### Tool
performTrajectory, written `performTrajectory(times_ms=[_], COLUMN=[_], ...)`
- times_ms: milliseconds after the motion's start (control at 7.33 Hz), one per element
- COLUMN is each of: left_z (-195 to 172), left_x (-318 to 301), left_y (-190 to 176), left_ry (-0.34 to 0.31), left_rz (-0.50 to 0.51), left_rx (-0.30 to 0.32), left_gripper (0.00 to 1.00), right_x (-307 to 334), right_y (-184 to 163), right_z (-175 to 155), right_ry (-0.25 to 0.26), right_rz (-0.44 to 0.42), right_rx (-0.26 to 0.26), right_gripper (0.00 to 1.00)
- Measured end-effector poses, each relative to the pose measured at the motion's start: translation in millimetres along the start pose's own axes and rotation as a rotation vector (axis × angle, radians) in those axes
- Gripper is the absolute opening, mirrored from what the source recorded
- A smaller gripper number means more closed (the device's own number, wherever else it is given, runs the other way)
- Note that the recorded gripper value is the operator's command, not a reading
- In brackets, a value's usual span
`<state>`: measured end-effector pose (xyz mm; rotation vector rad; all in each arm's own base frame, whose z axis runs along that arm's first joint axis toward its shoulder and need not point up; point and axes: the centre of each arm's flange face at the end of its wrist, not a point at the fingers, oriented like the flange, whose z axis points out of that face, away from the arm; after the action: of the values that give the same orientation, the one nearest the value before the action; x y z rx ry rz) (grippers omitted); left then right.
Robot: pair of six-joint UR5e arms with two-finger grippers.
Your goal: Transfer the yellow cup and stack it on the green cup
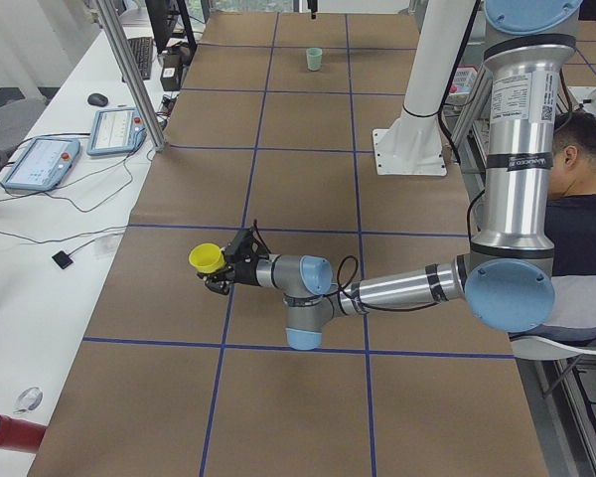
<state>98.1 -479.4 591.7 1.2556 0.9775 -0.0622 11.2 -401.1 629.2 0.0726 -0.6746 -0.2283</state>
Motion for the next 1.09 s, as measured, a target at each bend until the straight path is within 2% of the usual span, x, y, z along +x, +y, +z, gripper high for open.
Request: performTrajectory(times_ms=[409, 682, 955, 1091], left_z=[8.5, 21.8, 44.5, 55.1], left_x=[41.3, 65.6, 100.4, 114.3], left_y=[-24.3, -53.5, -89.8, -102.7], left_ry=[0.291, 0.504, 0.704, 0.792], left_rz=[0.169, 0.256, 0.351, 0.430], left_rx=[-0.099, -0.160, -0.193, -0.201], left_gripper=[0.00, 0.00, 0.00, 0.00], right_x=[-8.2, -14.2, -21.7, -26.6], right_y=[-15.5, -28.8, -37.0, -44.6], right_z=[-10.4, -16.8, -22.3, -28.3], right_ry=[-0.006, -0.021, -0.057, -0.071], right_rz=[-0.027, -0.043, -0.053, -0.063], right_rx=[0.031, 0.050, 0.066, 0.081], right_gripper=[1.00, 1.00, 1.00, 1.00])
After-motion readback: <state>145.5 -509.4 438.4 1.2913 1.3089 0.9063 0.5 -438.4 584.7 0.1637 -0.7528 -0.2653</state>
